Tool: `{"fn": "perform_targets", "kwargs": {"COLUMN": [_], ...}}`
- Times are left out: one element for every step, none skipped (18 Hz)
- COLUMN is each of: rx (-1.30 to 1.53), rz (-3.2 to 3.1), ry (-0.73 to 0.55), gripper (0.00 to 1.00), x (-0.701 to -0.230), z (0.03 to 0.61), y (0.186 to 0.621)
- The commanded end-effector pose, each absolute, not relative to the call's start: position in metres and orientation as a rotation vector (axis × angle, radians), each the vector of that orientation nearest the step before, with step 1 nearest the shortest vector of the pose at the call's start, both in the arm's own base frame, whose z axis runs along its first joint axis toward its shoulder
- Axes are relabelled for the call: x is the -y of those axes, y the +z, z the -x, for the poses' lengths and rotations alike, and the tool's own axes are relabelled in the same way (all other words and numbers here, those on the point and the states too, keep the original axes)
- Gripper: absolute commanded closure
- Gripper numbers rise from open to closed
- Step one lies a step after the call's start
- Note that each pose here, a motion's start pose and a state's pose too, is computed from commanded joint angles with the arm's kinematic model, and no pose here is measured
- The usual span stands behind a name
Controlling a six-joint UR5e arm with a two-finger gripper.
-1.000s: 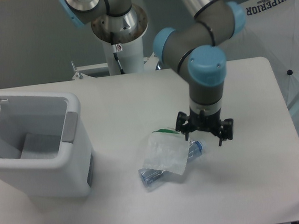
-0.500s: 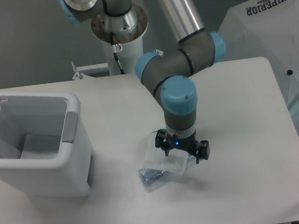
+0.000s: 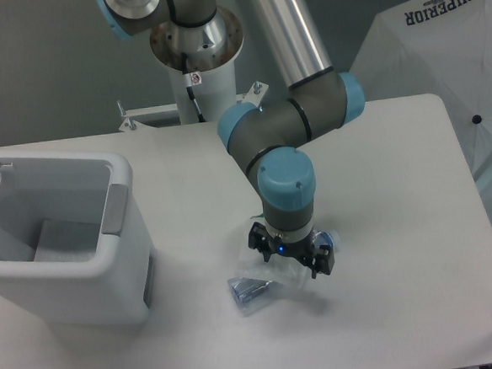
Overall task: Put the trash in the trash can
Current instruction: 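Close the gripper on the white bag and drag it off the bottle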
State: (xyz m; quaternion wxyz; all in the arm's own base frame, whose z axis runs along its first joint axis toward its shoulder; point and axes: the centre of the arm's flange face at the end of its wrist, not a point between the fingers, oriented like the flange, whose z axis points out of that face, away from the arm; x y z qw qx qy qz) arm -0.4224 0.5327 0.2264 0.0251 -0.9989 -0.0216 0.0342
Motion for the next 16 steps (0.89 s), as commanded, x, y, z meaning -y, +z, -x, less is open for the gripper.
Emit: {"fn": "perform_targets", "kwargs": {"rx": [0.069,0.070,0.073,0.077,0.078,0.076,0.076,0.074,0.072,0.069,0.065,0.065,0.062,0.060,0.060,0.062], "rz": [3.096,3.097,3.101,3.111,3.119,3.124,3.128,3.130,3.132,3.134,3.136,3.138,3.139,3.138,3.137,3.136], "ry": [0.063,0.010,-0.038,-0.071,-0.086,-0.095,-0.099,-0.103,-0.107,-0.110,-0.110,-0.111,-0.109,-0.111,-0.112,-0.111], "gripper": [0.00,0.00,0.00,0.00,0.00,0.00,0.00,0.00,0.00,0.00,0.00,0.00,0.00,0.00,0.00,0.06], "x": [-0.535,-0.538,-0.539,-0.539,-0.539,-0.538,-0.537,-0.537,-0.537,-0.536,-0.535,-0.535,-0.535,-0.534,-0.534,-0.534], "z": [0.423,0.423,0.422,0.423,0.422,0.420,0.419,0.418,0.417,0.416,0.415,0.415,0.414,0.413,0.413,0.413], "y": [0.225,0.227,0.228,0.227,0.226,0.224,0.222,0.221,0.220,0.219,0.218,0.218,0.218,0.219,0.219,0.220]}}
